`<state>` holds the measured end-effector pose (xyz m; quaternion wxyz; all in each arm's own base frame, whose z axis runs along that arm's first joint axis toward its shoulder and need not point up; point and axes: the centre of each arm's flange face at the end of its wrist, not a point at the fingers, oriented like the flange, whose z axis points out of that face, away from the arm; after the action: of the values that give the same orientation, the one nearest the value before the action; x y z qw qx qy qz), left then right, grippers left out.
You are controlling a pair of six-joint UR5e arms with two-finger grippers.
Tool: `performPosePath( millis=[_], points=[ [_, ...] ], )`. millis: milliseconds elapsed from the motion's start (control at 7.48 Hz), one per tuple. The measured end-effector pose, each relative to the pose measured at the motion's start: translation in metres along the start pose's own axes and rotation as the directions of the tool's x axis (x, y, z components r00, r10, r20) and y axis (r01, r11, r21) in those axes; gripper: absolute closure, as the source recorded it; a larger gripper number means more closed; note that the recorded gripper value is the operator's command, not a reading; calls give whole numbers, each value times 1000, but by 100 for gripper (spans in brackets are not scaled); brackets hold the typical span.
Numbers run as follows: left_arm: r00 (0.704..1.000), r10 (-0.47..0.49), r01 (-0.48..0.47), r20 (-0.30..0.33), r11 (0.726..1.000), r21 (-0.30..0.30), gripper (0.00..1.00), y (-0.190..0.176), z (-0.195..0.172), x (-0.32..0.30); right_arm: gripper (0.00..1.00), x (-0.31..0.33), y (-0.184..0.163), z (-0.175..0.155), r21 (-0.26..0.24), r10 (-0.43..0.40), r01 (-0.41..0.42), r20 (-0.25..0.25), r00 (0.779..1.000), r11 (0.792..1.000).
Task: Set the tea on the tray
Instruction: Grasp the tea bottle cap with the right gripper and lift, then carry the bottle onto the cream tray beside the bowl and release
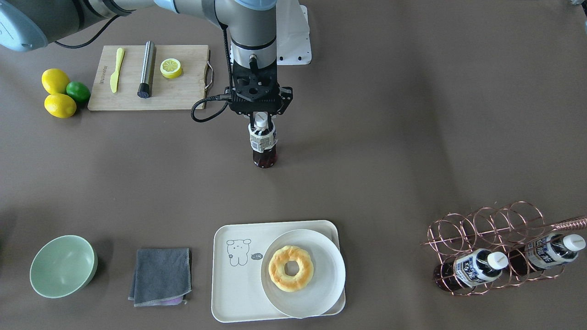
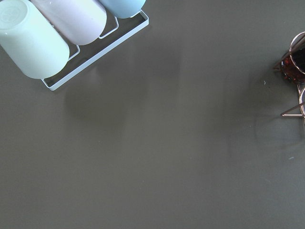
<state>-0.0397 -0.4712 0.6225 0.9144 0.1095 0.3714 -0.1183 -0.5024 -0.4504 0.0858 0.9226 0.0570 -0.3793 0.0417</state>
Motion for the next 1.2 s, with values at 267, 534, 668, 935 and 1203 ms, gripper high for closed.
performPosePath(
  millis=[267,534,668,935,1203],
  points=[
    [1000,0,0,0,1000,1,3,0,0,0,100,0,-1,-5,1,-4,4,9,1000,1000],
    [1000,-1,1,0,1000,1,3,0,0,0,100,4,-26,-35,-2,20,-20,50,999,1000],
    [1000,-2,2,0,1000,1,3,0,0,0,100,9,-40,-48,1,32,-32,63,997,999],
    [1000,-4,4,1,1000,-1,3,1,0,-1,100,24,-65,-66,23,21,-22,70,997,999],
    [1000,-7,7,0,1000,-1,3,0,0,0,100,41,-98,-70,49,-12,10,42,999,999]
  ],
)
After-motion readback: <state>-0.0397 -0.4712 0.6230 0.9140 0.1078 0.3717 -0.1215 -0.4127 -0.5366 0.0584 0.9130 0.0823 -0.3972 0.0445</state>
